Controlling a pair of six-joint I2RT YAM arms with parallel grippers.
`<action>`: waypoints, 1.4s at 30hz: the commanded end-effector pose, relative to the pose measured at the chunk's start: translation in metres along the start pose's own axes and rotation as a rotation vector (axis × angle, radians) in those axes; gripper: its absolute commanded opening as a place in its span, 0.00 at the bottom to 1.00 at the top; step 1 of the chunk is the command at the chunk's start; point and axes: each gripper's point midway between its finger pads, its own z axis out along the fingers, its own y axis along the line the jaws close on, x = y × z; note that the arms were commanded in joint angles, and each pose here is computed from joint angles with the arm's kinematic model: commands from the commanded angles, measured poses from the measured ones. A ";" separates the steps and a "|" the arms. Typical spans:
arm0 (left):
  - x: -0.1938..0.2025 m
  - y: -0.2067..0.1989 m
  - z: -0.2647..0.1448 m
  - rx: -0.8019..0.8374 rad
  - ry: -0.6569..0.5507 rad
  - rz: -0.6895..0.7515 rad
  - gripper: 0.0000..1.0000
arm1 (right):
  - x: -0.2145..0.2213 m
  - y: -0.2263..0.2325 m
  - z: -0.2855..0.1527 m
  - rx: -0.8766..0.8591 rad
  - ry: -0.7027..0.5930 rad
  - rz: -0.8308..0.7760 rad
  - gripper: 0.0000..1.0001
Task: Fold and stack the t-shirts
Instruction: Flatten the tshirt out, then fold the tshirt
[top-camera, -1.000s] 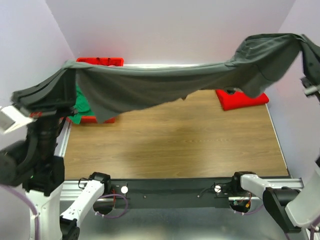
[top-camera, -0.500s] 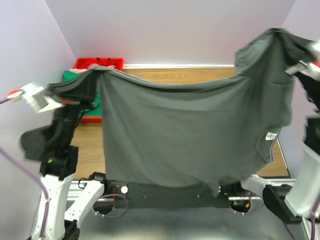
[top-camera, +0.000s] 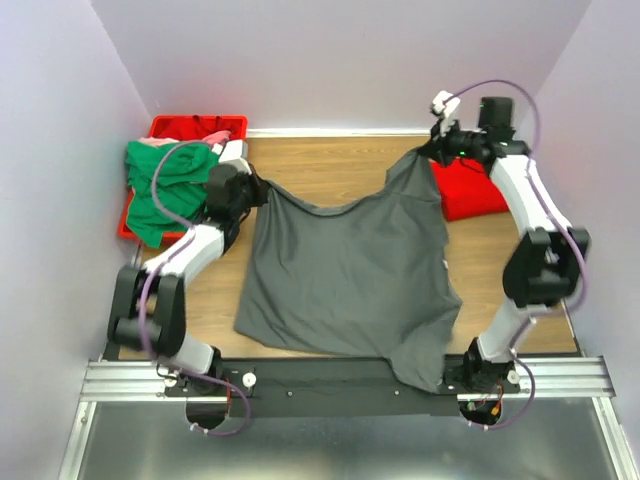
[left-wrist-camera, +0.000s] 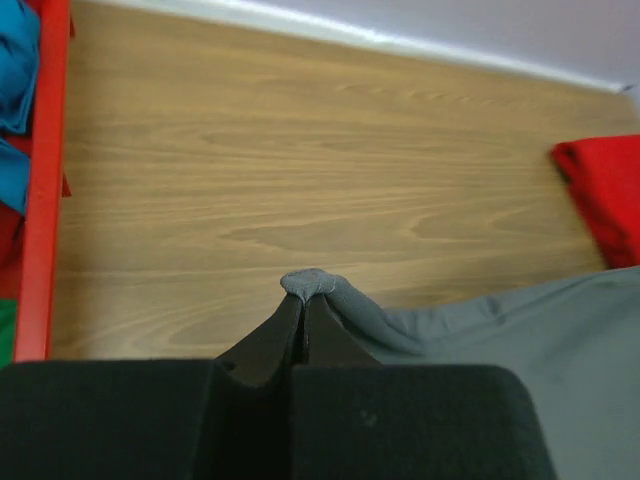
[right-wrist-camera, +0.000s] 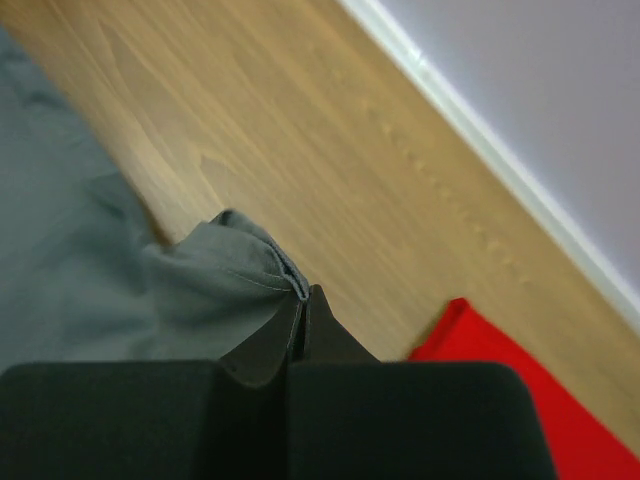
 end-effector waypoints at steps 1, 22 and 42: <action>-0.011 0.024 0.047 -0.075 -0.023 0.035 0.00 | 0.056 -0.017 0.060 -0.038 0.063 0.038 0.00; 0.011 0.067 0.134 -0.105 0.138 0.057 0.00 | 0.048 -0.031 0.079 0.029 0.060 0.149 0.00; 0.038 0.087 0.163 -0.143 0.258 0.084 0.00 | 0.045 0.042 0.023 -0.049 0.047 0.202 0.01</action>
